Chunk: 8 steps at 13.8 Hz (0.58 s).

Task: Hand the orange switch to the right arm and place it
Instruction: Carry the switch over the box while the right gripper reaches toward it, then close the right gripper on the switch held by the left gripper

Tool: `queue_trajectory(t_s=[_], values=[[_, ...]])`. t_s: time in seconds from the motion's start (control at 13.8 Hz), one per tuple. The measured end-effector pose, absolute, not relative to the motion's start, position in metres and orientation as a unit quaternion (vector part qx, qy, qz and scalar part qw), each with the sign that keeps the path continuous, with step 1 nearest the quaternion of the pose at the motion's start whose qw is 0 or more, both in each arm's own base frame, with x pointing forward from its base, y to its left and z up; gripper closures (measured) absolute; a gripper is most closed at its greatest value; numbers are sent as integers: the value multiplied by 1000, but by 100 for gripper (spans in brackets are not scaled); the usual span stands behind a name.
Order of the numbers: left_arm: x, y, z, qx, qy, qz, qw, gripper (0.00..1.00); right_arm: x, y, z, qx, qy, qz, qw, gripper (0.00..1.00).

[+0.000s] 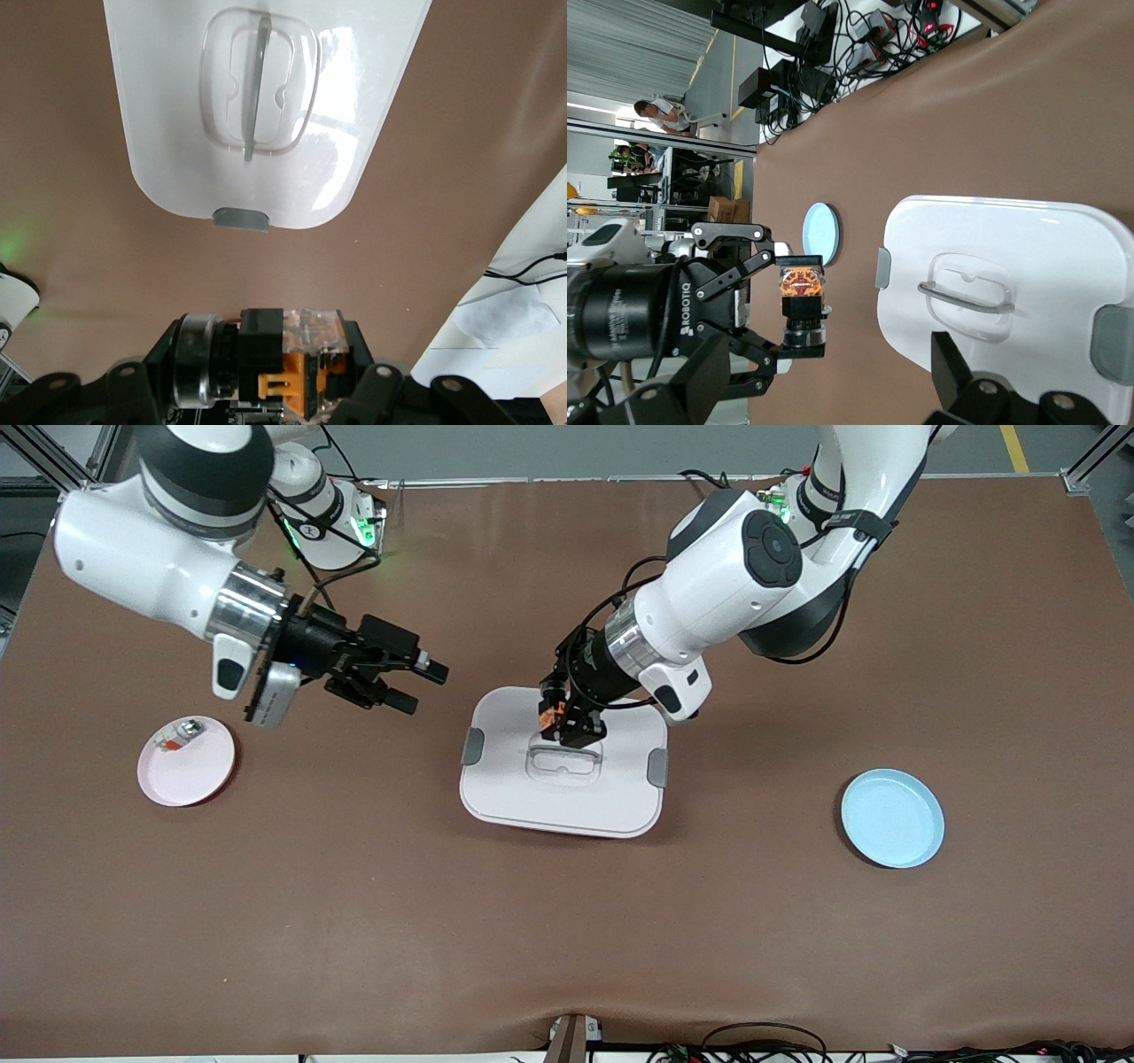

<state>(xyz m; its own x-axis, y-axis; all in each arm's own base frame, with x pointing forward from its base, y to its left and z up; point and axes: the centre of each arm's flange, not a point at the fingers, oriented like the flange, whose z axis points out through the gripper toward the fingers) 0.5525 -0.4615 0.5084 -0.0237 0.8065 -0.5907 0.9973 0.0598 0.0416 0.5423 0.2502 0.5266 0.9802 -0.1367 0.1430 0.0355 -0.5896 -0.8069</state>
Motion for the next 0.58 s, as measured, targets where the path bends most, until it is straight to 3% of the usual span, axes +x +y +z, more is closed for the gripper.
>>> queue_trajectory(t_s=[0.58], values=[[536,-496,504,659,672,-199,272,28,545,295,484,-886,46,-75,455,0]])
